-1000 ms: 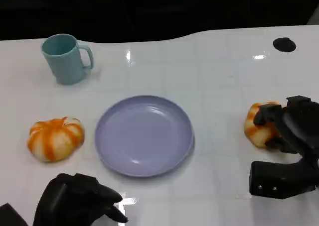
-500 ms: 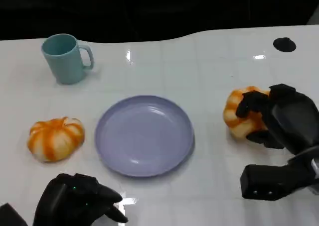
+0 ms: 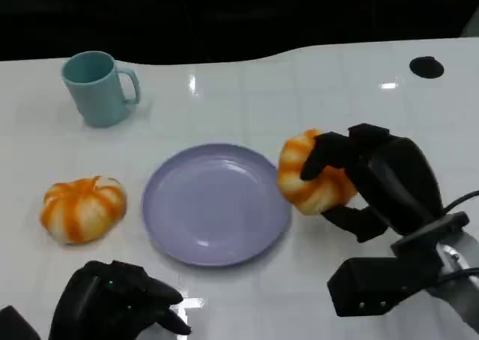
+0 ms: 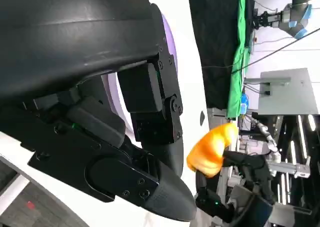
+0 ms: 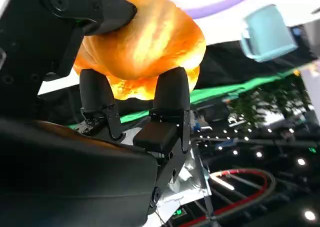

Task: Grasp the bread from the table and place it into the plate.

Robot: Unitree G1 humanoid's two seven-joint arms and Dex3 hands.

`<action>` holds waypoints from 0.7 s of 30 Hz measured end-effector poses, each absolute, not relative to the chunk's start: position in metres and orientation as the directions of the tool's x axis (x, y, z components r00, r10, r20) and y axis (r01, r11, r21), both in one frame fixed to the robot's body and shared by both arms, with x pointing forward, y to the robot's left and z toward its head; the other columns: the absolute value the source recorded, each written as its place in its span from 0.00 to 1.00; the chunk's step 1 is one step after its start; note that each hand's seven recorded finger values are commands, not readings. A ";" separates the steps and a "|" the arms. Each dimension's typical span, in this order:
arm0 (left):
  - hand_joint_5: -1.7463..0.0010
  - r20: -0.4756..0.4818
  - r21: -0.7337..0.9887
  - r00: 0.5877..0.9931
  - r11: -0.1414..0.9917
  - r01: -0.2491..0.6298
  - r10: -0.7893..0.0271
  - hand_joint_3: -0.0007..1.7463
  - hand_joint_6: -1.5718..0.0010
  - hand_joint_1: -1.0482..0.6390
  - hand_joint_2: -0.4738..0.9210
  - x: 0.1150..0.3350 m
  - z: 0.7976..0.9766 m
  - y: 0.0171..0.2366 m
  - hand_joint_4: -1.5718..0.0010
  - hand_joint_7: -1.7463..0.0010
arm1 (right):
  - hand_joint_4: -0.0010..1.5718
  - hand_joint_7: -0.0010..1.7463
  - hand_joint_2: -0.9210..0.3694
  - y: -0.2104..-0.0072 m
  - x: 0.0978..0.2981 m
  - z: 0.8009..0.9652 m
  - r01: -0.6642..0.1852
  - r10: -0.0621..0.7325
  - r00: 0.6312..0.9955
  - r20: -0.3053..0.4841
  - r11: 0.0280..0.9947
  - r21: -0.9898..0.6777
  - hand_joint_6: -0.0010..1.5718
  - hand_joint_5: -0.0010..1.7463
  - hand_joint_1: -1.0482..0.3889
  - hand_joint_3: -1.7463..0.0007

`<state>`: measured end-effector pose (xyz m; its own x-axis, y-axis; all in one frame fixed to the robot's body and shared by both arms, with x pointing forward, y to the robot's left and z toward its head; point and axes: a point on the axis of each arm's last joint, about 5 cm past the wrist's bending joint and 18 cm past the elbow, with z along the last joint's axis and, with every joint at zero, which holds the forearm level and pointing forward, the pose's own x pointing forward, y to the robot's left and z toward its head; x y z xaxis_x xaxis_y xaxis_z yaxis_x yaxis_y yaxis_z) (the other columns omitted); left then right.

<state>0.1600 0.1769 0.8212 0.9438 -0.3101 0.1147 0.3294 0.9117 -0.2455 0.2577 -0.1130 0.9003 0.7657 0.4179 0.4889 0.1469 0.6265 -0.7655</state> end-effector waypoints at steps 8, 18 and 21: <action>0.80 0.113 -0.244 0.943 0.911 0.332 -0.314 0.00 0.00 0.00 0.92 0.160 0.821 0.177 0.00 0.95 | 0.64 0.84 0.58 -0.079 0.258 0.902 0.074 0.467 0.729 0.501 0.674 -0.735 0.58 1.00 0.67 0.16; 0.81 0.114 -0.246 0.940 0.908 0.340 -0.321 0.00 0.00 0.00 0.91 0.160 0.821 0.175 0.00 0.95 | 0.60 0.74 0.53 -0.048 0.262 0.895 -0.002 0.517 0.726 0.453 0.661 -0.750 0.57 0.98 0.66 0.21; 0.81 0.114 -0.246 0.940 0.907 0.341 -0.322 0.00 0.00 0.00 0.92 0.160 0.821 0.175 0.00 0.95 | 0.57 0.45 0.45 -0.045 0.263 0.895 -0.013 0.530 0.724 0.441 0.650 -0.760 0.61 0.83 0.64 0.39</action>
